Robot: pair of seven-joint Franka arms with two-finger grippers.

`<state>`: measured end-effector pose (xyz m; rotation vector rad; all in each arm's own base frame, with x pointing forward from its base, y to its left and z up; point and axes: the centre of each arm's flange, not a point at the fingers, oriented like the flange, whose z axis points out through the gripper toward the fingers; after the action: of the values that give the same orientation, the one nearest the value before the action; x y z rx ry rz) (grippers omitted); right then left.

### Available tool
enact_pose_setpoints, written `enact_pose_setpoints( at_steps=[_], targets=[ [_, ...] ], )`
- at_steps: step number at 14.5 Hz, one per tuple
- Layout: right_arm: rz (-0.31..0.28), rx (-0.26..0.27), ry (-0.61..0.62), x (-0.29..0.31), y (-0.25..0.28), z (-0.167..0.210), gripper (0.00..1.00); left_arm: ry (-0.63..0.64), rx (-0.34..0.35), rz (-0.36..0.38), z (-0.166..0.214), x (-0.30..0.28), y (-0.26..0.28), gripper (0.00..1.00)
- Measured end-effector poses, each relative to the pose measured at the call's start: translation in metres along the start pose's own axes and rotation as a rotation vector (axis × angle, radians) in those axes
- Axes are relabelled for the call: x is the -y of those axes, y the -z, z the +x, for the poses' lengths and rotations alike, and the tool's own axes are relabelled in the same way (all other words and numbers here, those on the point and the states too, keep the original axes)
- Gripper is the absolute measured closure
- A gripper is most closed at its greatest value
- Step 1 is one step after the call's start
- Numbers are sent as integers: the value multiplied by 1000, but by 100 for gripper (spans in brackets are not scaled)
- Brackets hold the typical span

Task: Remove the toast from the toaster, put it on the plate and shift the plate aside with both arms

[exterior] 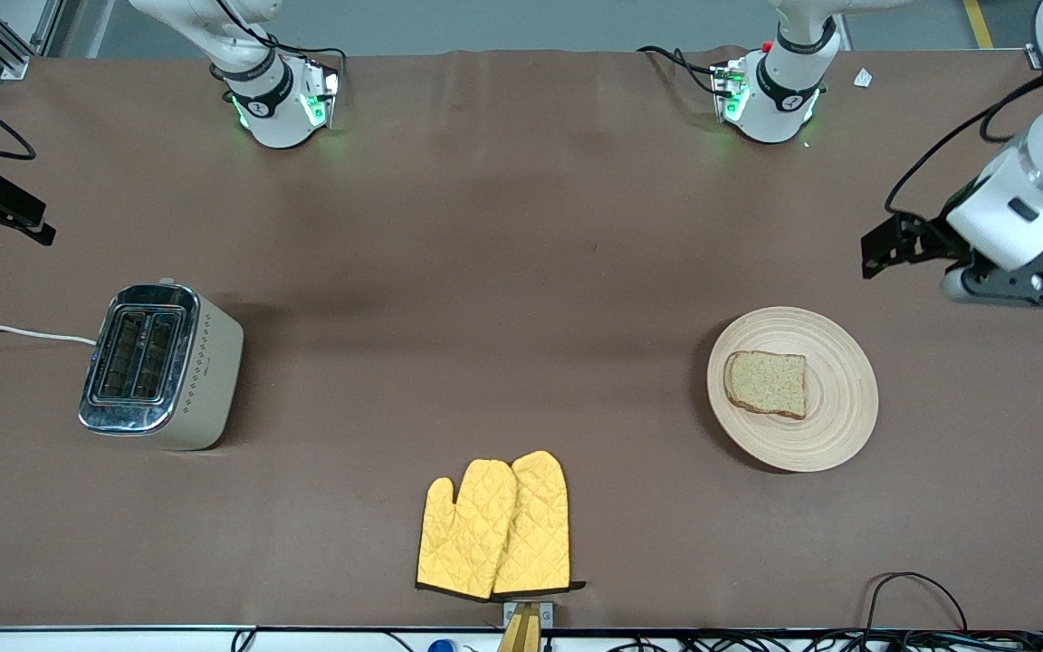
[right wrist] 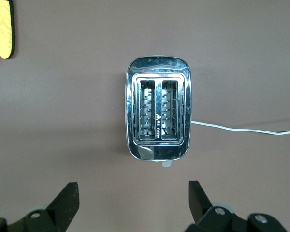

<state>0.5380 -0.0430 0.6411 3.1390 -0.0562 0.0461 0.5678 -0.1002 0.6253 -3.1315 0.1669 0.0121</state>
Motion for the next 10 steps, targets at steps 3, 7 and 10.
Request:
enact_pose_setpoints(
  at_steps=[3,7,10],
  targets=[
    [0,0,6,3,0,0,0,18,37,18,-34,3,12,0],
    [0,0,8,4,0,0,0,38,74,27,-49,3,15,0],
    [0,-1,7,4,0,0,0,39,77,27,-49,3,14,0]
  ],
)
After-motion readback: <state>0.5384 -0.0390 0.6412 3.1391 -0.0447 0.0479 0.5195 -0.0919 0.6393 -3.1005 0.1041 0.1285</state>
